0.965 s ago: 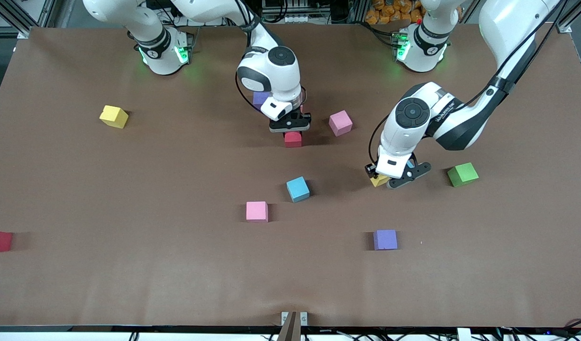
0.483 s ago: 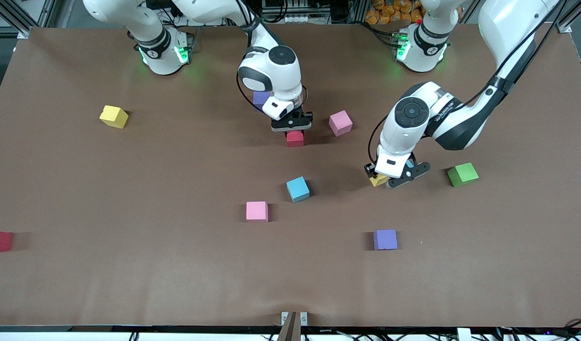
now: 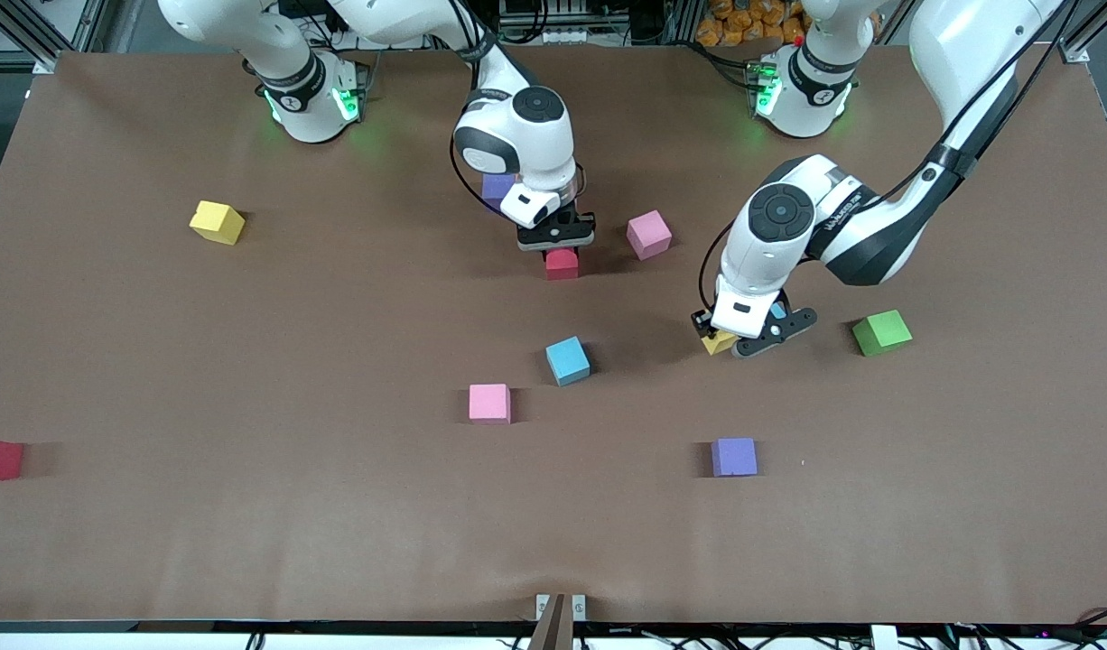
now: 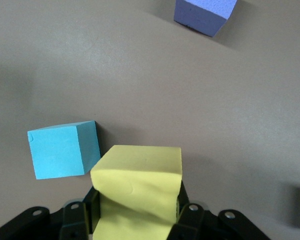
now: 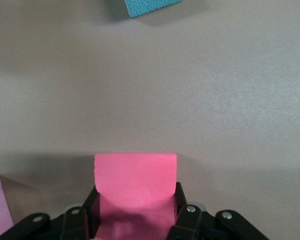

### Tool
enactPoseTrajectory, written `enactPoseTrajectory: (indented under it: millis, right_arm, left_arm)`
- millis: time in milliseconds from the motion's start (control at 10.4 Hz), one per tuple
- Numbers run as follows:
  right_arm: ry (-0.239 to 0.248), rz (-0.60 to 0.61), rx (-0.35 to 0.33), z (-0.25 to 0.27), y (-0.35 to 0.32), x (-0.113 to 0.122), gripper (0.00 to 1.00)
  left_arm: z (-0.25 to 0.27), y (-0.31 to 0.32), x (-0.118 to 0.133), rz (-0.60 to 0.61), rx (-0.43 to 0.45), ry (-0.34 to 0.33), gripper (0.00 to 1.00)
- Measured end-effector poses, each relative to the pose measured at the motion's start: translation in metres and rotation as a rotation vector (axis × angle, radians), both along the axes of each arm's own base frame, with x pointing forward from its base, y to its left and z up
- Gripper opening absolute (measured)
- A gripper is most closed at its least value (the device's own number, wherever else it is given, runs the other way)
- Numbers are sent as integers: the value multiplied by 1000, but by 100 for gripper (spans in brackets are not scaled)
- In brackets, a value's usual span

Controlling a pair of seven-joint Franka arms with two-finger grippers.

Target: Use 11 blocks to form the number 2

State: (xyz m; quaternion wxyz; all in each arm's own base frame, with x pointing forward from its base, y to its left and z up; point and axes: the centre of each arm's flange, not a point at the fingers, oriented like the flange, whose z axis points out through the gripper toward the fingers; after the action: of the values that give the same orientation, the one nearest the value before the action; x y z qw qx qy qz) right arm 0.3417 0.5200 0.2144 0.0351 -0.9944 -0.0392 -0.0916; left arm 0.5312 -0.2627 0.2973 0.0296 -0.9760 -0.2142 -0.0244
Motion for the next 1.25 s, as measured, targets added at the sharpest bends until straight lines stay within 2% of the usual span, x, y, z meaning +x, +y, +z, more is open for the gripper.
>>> enactPoseTrajectory:
  millis: [579,1255]
  right_arm:
    - [-4,11,-4,-1,0,-2,58]
    - [-4,11,-4,-1,0,-2,58]
  left_arm:
    - [0,-1,-1,-5,1,3,59]
    - [-1,-17,-10,-71,-10,13,59]
